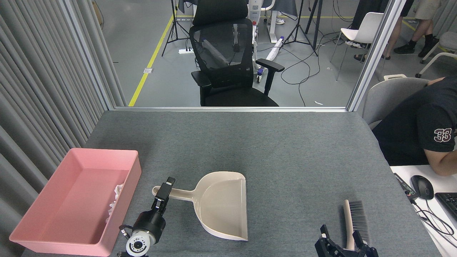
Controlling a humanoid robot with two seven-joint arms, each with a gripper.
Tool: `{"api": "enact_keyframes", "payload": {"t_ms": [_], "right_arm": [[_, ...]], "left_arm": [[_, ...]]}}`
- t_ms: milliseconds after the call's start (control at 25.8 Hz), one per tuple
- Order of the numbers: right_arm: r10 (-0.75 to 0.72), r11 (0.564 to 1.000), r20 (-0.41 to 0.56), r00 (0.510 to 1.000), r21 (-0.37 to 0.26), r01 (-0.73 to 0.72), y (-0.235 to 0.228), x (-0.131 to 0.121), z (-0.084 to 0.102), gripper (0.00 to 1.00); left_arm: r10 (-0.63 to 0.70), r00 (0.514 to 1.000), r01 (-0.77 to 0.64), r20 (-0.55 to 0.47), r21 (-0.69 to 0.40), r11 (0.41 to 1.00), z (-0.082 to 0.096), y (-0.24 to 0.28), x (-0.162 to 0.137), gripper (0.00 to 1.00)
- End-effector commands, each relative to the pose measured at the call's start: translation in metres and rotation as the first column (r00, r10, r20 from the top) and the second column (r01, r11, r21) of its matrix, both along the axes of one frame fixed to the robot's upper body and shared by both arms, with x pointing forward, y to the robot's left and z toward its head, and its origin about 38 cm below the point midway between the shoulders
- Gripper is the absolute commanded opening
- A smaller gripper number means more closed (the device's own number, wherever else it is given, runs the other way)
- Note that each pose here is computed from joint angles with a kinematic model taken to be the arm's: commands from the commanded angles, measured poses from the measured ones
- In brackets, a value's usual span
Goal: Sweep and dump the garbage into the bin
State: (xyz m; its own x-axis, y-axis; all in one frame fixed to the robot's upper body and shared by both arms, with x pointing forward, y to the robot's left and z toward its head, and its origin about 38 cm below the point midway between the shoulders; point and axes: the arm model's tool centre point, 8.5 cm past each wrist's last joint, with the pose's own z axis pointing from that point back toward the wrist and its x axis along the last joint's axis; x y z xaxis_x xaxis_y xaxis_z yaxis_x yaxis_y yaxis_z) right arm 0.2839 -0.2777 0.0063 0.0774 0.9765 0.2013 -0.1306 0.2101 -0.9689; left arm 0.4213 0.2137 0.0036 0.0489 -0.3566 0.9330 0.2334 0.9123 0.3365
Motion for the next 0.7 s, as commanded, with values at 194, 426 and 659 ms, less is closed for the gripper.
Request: {"api": "enact_keyframes", "payload": {"t_ms": [194, 426, 659], "right_arm": [[0.000, 1.000, 0.002, 1.000, 0.004, 0.000, 0.001, 0.001, 0.000, 0.98], [0.008, 1.000, 0.021, 1.000, -0.002, -0.008, 0.002, 0.004, 0.007, 0.98], [0.016, 0.999, 0.074, 0.997, -0.031, -0.013, 0.000, 0.027, 0.027, 0.98]], "left_arm": [[-0.001, 1.000, 0.003, -0.016, 0.126, 0.992, -0.008, 0.012, -0.036, 0.98], [-0.007, 0.999, -0.005, 0.045, 0.265, 0.964, 0.013, 0.025, -0.062, 0.98], [-0.026, 0.996, -0.008, 0.085, 0.368, 0.930, 0.026, 0.031, -0.085, 0.98]]}}
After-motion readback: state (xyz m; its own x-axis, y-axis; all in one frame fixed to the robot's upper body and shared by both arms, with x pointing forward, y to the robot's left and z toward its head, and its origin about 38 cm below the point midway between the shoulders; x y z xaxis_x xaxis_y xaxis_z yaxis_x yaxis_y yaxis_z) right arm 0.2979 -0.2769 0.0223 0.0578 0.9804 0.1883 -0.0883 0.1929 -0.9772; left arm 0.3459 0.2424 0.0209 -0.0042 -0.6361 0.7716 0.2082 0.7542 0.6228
